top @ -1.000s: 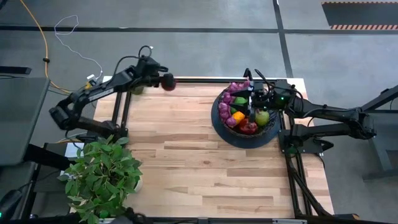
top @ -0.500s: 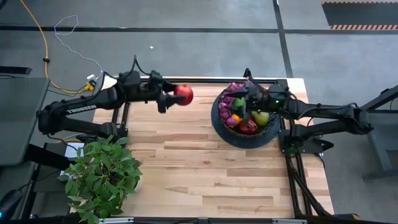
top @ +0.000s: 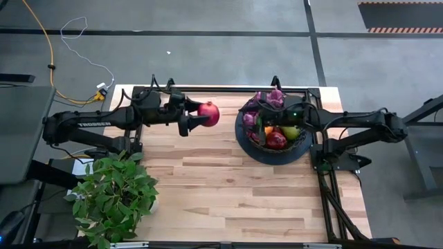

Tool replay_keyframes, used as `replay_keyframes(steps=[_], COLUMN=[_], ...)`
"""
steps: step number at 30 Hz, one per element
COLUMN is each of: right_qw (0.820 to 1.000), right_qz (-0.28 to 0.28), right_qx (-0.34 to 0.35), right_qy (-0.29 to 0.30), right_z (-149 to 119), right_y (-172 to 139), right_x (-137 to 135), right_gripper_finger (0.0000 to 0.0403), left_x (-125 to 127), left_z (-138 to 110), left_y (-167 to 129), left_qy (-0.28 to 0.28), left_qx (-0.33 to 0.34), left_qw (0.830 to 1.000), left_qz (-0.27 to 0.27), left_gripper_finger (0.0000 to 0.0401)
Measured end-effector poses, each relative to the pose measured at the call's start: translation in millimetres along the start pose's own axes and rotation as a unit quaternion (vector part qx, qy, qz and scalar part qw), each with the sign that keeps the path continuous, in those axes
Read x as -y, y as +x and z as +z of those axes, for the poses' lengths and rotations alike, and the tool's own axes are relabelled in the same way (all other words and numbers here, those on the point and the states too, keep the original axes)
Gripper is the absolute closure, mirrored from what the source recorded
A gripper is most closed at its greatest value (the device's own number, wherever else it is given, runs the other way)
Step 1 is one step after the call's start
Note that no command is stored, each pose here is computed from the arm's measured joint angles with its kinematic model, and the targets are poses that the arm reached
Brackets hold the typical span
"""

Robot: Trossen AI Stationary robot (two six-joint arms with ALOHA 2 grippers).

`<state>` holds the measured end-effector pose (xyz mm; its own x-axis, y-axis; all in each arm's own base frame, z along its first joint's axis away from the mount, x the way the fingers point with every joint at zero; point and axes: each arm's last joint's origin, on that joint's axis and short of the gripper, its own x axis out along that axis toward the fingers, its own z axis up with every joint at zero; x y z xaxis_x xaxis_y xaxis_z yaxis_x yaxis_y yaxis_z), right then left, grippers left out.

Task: Build produce basket
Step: Put the red pomegranate into the black wire basket

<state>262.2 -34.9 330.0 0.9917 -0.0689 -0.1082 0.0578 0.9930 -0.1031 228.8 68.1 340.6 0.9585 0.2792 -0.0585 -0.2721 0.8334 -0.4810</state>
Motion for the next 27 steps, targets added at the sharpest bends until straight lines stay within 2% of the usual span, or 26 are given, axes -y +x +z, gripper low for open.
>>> replay_keyframes(steps=[7,13,24,27], right_qw=[1.000,0.996,0.998,0.998], right_qz=[0.003,0.005,-0.012,-0.018], right_qx=[0.009,0.023,0.018,0.018], right_qy=[0.006,0.090,0.054,0.052], right_z=[1.9,5.1,3.6,3.7], right_y=[0.0,-0.4,-0.5,-0.5], right_x=[-2.1,-2.2,2.4,2.3], right_gripper_finger=[0.0148,0.0148,0.0148,0.0134], left_x=[-2.1,-1.9,4.5,5.1], left_z=[1.5,1.7,2.4,-1.8], left_y=[-0.2,-0.2,7.8,11.9], left_qy=[-0.015,-0.023,-0.049,-0.058], left_qx=[0.005,0.004,0.026,0.016], left_qw=[1.000,1.000,0.998,0.998], left_qz=[0.006,0.002,-0.036,-0.036], left_gripper_finger=[0.0040,0.0040,0.0040,0.0040])
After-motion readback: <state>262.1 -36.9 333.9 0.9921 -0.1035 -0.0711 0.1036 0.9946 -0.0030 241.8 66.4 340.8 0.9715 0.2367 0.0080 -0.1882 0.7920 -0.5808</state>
